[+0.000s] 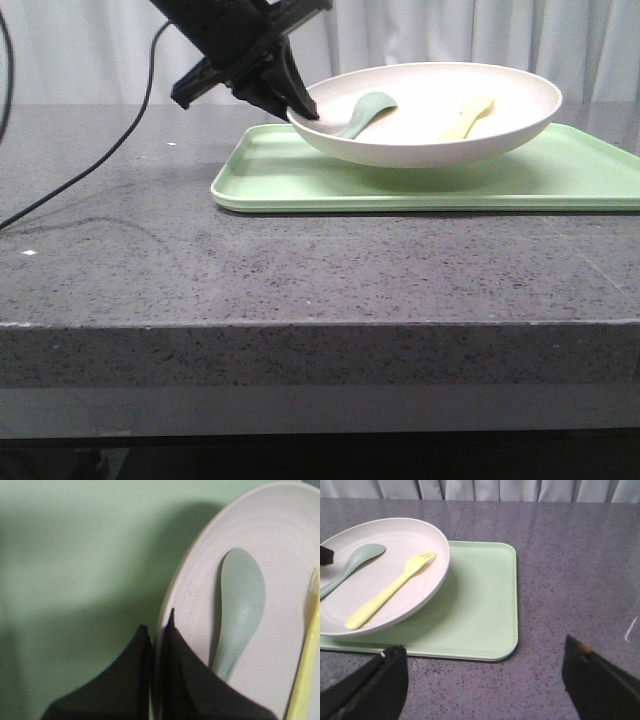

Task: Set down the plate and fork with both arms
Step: 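Lift the plate with the left gripper and lower it onto the green tray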

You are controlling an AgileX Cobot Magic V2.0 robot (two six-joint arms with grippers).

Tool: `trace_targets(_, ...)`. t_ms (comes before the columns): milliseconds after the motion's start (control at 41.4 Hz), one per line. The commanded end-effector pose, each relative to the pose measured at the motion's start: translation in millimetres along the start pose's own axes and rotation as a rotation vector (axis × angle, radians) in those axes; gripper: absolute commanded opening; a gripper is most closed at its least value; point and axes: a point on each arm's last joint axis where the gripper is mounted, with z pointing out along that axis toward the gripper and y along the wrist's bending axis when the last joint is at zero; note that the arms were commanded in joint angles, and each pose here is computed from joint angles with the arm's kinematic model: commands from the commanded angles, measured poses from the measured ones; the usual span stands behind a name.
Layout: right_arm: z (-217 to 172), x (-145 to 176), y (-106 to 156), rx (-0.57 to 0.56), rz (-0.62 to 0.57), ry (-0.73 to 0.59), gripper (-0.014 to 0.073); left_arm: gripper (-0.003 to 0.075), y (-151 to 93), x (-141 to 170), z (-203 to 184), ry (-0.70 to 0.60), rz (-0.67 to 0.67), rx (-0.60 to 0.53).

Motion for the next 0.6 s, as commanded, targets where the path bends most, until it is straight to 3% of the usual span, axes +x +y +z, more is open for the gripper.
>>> trace_targets(0,-2.9,-17.0,0.9,-0.003,-0.003,-0.098,0.0645,-0.0018,-27.8,-18.8,-22.2,-0.101,-0.02,0.078)
trace_targets(580,-2.9,-16.8,3.7,-0.025,-0.009,-0.097,0.0645,-0.0015,-30.8,-14.6,-3.7,-0.097,-0.063,0.046)
